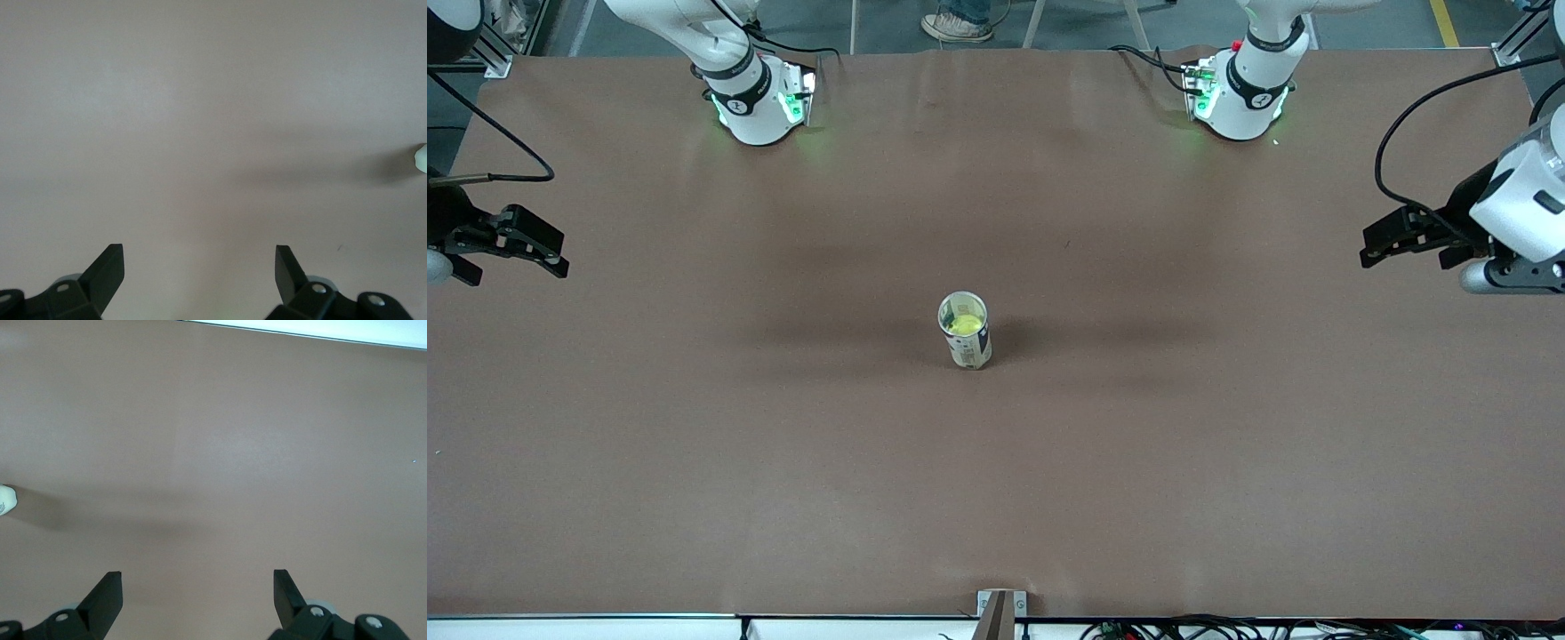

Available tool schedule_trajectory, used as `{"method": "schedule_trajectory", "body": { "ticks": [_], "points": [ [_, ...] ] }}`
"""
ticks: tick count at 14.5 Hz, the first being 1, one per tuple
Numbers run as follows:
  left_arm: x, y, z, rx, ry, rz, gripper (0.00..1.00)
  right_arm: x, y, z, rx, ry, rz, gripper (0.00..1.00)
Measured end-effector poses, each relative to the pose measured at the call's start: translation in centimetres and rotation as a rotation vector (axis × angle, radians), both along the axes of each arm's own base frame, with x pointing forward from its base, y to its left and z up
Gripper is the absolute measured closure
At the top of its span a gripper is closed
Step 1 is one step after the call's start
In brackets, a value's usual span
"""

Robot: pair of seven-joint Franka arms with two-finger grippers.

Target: Insert tennis ball vertically with right arm

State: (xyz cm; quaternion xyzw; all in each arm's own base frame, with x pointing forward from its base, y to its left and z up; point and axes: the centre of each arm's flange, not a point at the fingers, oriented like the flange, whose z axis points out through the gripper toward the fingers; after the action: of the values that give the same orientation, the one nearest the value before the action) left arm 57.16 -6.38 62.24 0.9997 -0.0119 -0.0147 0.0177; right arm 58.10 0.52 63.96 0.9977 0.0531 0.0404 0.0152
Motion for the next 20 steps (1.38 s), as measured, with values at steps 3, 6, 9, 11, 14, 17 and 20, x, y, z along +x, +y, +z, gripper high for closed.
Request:
{"method": "schedule_trajectory", "body": {
  "ticks": [3, 6, 9, 11, 14, 17, 20],
  "points": [
    [-2.4, 0.1, 1.7, 0.004, -0.019, 0.000, 0.00, 0.0, 0.0, 0.0, 0.000, 0.000, -0.001, 0.00],
    [-5.2, 0.1, 3.7, 0.009, -0.048, 0.000, 0.00, 0.0, -0.1, 0.0, 0.000, 0.001, -0.001, 0.00],
    [-7.1, 0.2, 4.7, 0.012, -0.062, 0.001, 0.00, 0.0, -0.1, 0.0, 0.000, 0.001, -0.001, 0.00],
    [-7.4, 0.2, 4.6, 0.013, -0.061, 0.001, 0.00, 0.0, -0.1, 0.0, 0.000, 0.001, -0.002, 0.00],
    [-7.4, 0.2, 4.5, 0.013, -0.059, 0.002, 0.00, 0.0, -0.1, 0.0, 0.000, 0.001, -0.002, 0.00],
    [-7.4, 0.3, 4.5, 0.013, -0.058, 0.003, 0.00, 0.0, -0.1, 0.0, 0.000, 0.001, -0.002, 0.00],
    [-7.4, 0.3, 4.5, 0.014, -0.054, 0.003, 0.00, 0.0, -0.1, 0.0, 0.000, 0.001, -0.002, 0.00]
  ]
}}
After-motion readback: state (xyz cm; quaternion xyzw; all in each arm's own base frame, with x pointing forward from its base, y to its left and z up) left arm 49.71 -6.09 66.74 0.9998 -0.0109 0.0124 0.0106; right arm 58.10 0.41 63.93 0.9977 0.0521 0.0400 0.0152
